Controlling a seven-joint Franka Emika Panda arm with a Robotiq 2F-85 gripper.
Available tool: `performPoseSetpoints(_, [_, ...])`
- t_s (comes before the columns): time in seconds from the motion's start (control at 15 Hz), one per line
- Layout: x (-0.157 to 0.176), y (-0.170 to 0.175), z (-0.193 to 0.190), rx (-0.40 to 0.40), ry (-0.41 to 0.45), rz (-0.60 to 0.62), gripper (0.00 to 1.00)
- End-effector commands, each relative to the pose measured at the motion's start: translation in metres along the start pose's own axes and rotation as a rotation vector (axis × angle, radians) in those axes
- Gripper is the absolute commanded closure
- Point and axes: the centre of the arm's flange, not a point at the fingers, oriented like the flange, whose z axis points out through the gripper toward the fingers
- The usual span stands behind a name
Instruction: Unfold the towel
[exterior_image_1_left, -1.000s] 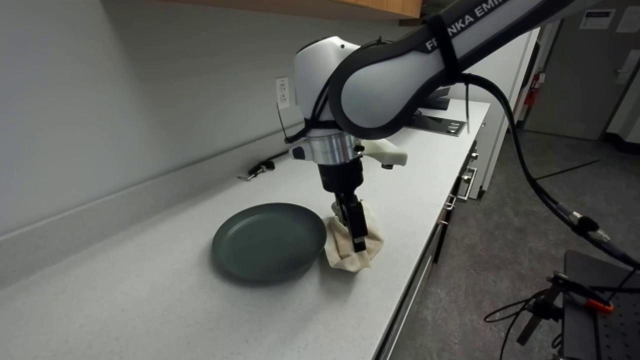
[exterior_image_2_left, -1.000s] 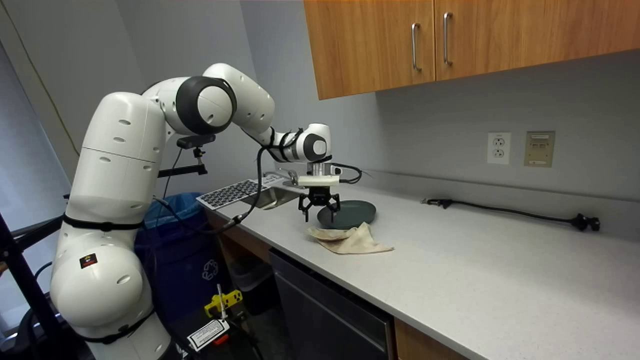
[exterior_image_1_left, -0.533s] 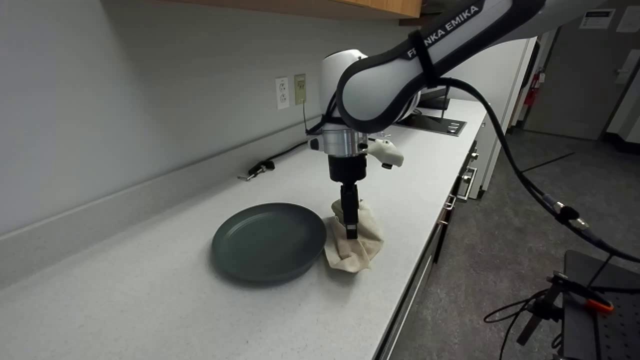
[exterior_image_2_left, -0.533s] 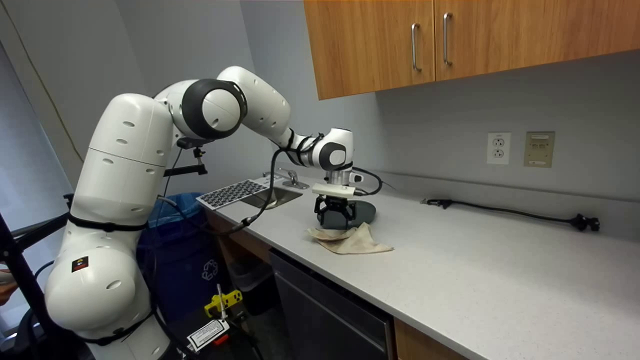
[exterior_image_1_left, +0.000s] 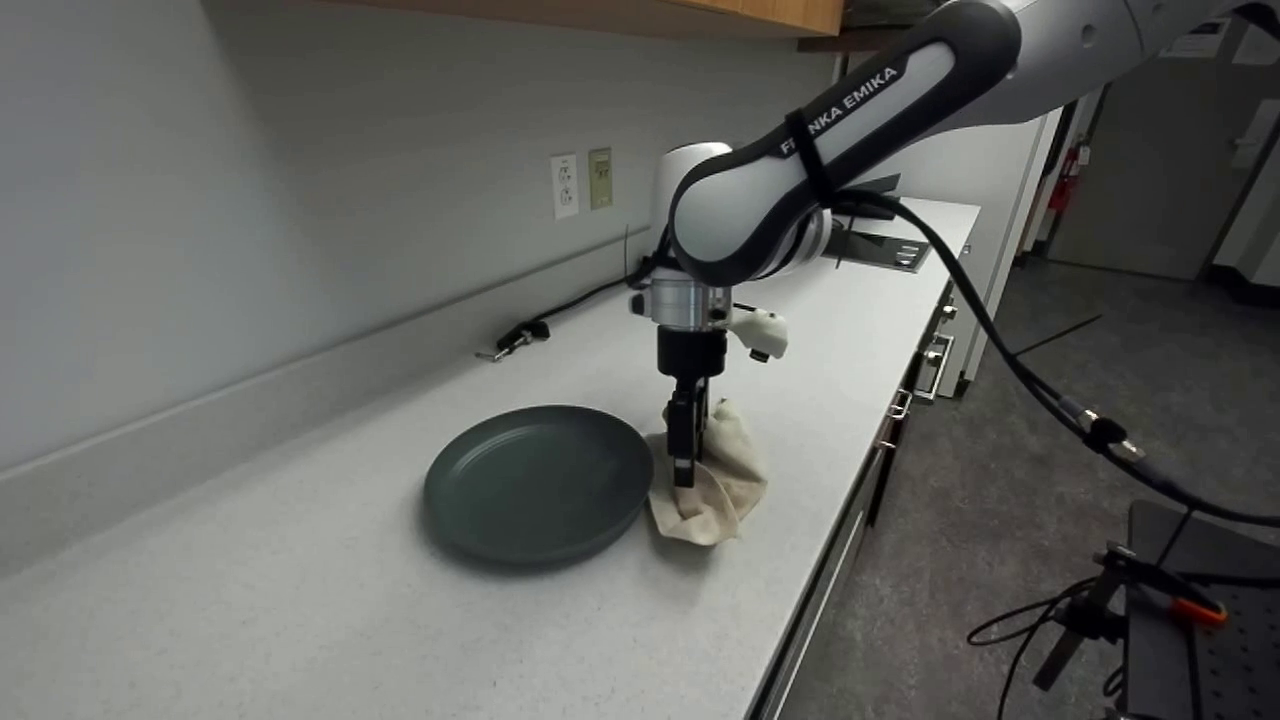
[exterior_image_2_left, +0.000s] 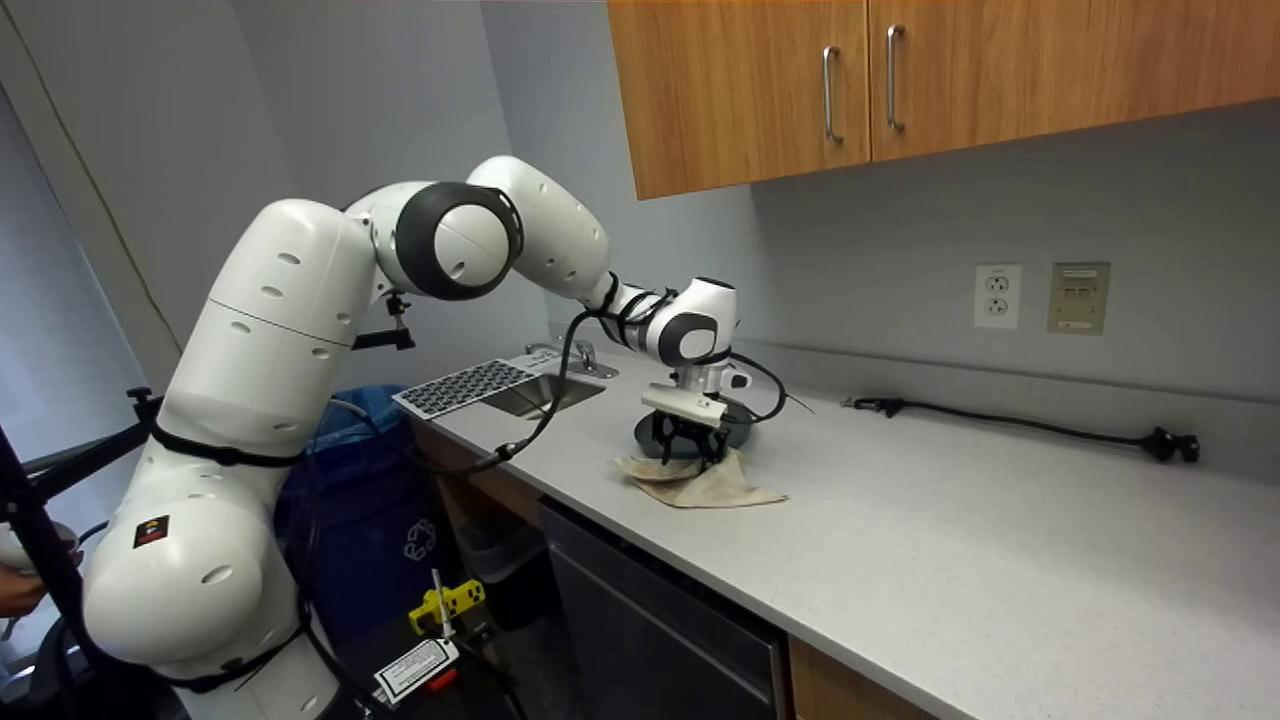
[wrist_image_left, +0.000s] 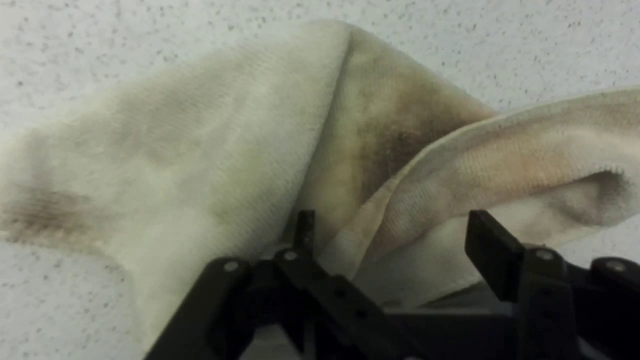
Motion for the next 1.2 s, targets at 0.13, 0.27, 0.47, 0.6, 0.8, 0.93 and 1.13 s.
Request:
performPoseSetpoints(0.13, [0.014,0.018,-0.007,0.034,0.066,0.087,0.7])
performPoseSetpoints(0.27, [0.014,0.022,-0.011,0.036,0.084,0.103,0.85])
performPoseSetpoints(0.47, [0.013,0.027,-0.018,0.033,0.116,0.123,1.0])
performPoseSetpoints(0.6, [0.011,0.028,-0.021,0.026,0.136,0.133,1.0])
performPoseSetpoints(0.8, [0.004,0.02,-0.037,-0.05,0.144,0.133,1.0])
performPoseSetpoints(0.93, [-0.009,0.008,-0.052,-0.123,0.121,0.137,1.0])
performPoseSetpoints(1.13, [-0.037,-0.008,-0.069,-0.221,0.097,0.168,1.0])
